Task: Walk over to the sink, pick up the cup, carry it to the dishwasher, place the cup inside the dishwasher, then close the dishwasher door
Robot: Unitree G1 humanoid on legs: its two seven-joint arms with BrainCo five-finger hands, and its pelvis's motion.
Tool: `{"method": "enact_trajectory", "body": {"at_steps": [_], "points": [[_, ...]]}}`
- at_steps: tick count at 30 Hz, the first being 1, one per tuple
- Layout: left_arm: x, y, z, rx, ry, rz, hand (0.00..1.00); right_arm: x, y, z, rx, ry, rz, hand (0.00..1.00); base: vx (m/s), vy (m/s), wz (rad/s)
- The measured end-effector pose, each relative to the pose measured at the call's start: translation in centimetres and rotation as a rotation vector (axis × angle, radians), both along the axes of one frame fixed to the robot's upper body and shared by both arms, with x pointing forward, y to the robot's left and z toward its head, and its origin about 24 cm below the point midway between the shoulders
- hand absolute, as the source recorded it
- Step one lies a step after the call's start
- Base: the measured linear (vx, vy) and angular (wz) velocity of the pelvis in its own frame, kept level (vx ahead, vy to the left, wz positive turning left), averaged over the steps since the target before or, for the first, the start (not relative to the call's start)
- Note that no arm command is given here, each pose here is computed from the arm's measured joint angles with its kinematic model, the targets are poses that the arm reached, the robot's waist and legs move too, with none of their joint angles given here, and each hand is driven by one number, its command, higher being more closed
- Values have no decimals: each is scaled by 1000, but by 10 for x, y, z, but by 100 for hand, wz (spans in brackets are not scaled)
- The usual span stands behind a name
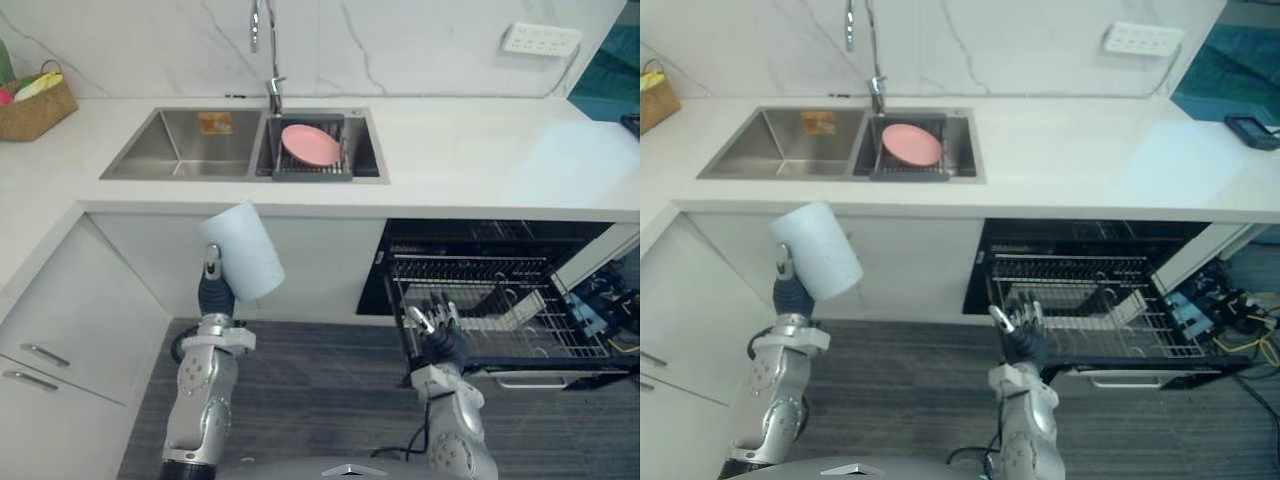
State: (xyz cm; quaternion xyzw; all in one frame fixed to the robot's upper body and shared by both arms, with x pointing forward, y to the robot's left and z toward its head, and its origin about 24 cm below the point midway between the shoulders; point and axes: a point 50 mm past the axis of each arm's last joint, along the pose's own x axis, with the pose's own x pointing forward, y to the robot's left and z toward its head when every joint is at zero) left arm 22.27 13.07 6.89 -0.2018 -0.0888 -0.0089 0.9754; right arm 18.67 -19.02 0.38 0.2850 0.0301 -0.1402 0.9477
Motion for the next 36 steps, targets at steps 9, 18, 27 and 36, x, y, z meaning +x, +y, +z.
{"method": "enact_trajectory", "body": {"at_steps": [9, 18, 27, 36], "points": [[-3, -1, 6, 42, -28, -28, 100, 0, -2, 46, -85, -232, -17, 0, -2, -10, -12], [-9, -9, 0, 57, -17, -114, 100, 0, -10, 39, -131, -189, -27, 0, 233, 254, -32], [-7, -23, 0, 57, -10, -237, 100, 8, -16, 7, -62, -46, -84, 0, 176, 220, -30], [7, 16, 14, 80, -37, 0, 100, 23, -16, -1, -80, 1, -112, 0, 180, 24, -52]]}}
